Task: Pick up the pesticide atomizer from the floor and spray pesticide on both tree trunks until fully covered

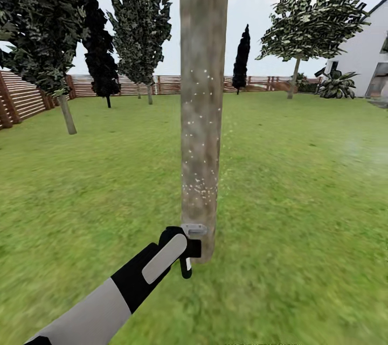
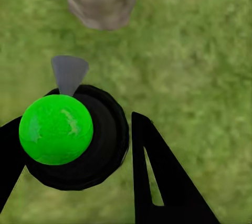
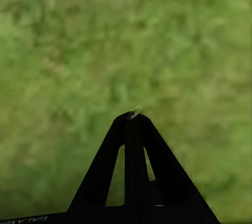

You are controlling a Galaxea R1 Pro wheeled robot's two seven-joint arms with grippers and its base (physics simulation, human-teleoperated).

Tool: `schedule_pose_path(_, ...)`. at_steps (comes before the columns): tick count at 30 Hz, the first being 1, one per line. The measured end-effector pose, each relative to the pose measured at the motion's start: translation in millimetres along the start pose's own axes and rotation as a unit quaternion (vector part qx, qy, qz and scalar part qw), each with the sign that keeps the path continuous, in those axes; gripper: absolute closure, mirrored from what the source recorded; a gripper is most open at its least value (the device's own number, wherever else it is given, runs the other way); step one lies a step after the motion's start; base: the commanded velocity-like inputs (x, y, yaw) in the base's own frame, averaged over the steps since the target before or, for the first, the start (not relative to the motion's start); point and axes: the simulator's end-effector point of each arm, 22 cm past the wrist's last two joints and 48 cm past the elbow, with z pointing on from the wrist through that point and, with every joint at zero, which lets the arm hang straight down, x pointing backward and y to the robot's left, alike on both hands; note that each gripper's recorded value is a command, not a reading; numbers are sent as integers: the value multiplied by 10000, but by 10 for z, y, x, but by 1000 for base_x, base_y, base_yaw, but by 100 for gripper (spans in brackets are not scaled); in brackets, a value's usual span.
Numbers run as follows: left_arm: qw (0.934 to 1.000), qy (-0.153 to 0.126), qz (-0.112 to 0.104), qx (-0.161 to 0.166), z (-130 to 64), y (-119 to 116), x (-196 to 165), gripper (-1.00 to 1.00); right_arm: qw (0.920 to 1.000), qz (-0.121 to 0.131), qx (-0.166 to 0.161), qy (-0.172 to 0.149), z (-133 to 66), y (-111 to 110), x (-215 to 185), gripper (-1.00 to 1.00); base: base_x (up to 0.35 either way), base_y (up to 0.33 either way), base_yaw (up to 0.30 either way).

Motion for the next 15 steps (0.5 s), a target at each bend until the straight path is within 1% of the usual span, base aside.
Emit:
schedule_pose_path(3, 10000, 3, -1, 3, 1, -4, 2, 100, 10000, 0, 4, 16, 4, -3, 16, 100, 0, 350, -56)
schedule_pose_path(5, 10000, 8, 3, 1, 3, -6, 7, 100, 10000, 0, 16, 27, 6, -16, 25, 100, 0, 350, -147)
schedule_pose_path(15, 10000, 35, 24, -1, 15, -24, 33, 100, 10000, 10, 36, 63, 14, -39, 56, 100, 0, 350, -233)
